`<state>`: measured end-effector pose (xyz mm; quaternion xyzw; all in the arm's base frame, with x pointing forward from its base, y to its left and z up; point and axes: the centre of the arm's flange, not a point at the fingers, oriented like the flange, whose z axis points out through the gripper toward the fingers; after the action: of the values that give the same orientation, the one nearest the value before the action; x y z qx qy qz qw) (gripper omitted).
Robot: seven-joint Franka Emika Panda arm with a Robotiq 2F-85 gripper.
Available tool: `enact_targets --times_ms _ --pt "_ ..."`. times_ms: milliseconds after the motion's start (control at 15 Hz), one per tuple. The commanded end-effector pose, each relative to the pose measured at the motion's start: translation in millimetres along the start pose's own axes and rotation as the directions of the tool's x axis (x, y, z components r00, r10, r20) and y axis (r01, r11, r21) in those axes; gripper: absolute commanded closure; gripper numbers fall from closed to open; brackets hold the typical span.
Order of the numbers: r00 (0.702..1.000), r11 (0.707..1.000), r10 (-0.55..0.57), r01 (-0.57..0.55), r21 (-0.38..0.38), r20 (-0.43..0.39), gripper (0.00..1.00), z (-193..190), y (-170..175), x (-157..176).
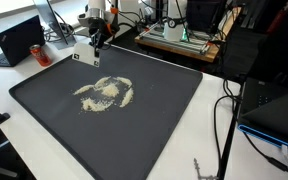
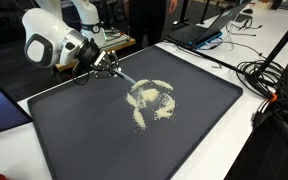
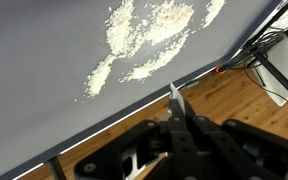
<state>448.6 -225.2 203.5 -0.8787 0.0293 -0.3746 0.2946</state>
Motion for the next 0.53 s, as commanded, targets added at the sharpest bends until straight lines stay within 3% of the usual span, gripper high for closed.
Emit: enact_targets --times_ms 0,467 --pt "0.999 0.999 -0.005 0.006 0.034 -0.038 0.99 -11 -24 -23" --pt "0.998 0.999 0.01 -0.012 -0.043 -0.055 0.99 -35 -61 -45"
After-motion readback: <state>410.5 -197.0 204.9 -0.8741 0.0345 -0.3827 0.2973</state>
